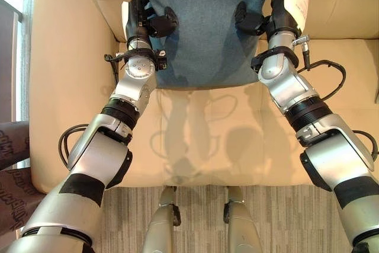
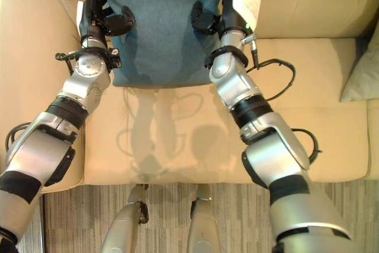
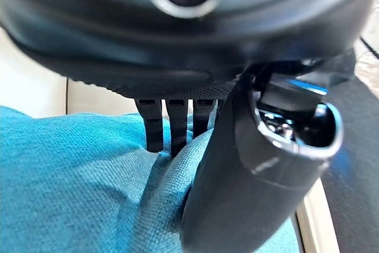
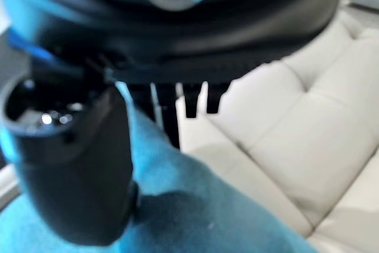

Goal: Pick up all the scattered cushions and arrange them neatly on the sofa.

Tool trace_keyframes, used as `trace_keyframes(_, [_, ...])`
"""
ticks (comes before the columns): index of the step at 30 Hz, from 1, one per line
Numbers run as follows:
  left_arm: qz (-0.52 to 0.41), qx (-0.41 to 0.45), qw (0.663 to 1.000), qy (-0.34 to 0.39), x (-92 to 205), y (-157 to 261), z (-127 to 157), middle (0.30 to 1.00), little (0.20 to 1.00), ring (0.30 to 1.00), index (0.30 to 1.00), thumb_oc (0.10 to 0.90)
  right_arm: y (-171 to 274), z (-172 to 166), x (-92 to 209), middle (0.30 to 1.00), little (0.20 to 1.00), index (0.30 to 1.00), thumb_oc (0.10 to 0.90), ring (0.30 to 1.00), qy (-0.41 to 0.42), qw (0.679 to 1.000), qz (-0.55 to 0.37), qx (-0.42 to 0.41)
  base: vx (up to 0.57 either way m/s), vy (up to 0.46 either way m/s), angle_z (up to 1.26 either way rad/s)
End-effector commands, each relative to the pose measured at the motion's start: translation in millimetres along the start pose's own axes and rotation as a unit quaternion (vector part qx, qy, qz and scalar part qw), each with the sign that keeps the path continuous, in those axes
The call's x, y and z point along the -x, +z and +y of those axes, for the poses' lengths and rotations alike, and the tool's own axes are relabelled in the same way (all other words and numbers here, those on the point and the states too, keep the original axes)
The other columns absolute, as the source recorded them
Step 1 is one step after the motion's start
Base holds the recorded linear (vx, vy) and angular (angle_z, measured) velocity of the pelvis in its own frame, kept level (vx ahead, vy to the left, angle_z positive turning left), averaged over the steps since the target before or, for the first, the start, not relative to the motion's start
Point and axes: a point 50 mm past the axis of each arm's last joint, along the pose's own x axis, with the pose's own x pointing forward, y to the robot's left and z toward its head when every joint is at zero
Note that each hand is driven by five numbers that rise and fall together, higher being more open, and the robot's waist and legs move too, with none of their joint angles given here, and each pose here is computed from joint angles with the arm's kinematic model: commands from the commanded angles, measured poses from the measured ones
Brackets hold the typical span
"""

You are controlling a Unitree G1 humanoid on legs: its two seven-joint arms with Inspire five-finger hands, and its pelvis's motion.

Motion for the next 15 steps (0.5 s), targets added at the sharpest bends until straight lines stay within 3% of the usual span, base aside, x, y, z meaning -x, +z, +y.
trace_keyframes(1, [-0.12,0.072,0.99,-0.02,-2.1,62.7,-17.9,0.9,0.9,0.9,0.9,0.8,29.5,-42.9,-19.6,0.9,0.9,0.9,0.8,0.9,-0.074,0.994,-0.075,-0.023,0.01,-0.054,-0.07])
trace_keyframes(6, [-0.125,0.173,0.976,-0.048,6.5,69.6,-27.6,0.9,0.9,0.9,0.9,0.8,-0.2,-40.9,-13.8,0.9,0.9,0.9,0.8,0.9,-0.06,0.998,-0.035,-0.01,0.0,-0.025,-0.01])
trace_keyframes(15, [-0.128,0.222,0.967,0.011,5.6,64.5,1.8,0.9,0.9,0.9,0.9,0.8,-44.7,-42.6,8.5,0.9,0.9,0.9,0.8,0.9,-0.073,0.997,0.013,-0.031,-0.01,-0.004,0.06])
